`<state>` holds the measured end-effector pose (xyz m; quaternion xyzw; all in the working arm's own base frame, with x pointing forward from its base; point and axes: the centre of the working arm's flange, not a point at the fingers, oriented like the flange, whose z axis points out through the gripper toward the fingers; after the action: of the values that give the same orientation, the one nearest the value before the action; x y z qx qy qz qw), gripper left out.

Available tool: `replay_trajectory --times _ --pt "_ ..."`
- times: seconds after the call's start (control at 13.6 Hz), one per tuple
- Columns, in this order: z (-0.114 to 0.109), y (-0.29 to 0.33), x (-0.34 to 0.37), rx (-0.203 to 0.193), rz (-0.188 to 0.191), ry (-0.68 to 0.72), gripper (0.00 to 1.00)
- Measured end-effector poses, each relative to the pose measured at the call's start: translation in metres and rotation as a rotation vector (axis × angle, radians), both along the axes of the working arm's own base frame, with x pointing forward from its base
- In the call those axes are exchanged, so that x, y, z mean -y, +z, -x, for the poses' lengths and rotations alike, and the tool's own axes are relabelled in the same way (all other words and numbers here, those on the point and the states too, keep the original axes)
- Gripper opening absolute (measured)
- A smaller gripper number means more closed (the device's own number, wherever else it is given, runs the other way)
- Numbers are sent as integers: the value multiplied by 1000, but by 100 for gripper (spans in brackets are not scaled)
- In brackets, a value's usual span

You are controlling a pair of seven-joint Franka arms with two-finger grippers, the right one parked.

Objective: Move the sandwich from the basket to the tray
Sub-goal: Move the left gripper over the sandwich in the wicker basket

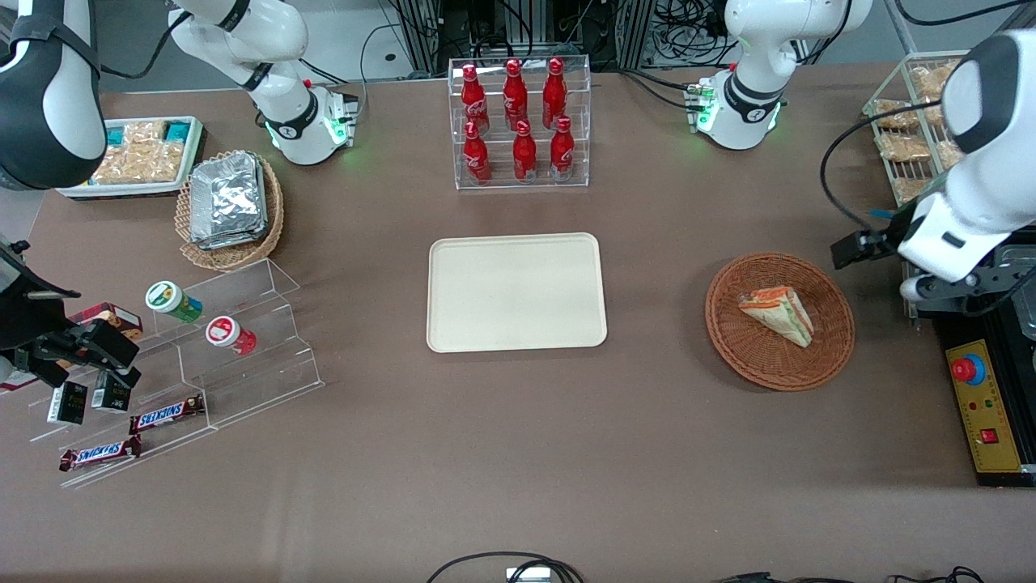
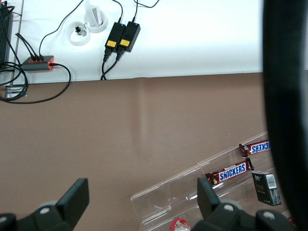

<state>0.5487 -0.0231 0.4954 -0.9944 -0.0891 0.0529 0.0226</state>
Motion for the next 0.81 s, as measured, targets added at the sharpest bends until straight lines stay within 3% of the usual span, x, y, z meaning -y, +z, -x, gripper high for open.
replay_trajectory --times 0.44,0.66,0.81 --pt "23 -103 0 47 -14 216 100" --pt "33 -126 -1 48 -20 283 100" --pt "37 -140 -6 80 -15 321 100"
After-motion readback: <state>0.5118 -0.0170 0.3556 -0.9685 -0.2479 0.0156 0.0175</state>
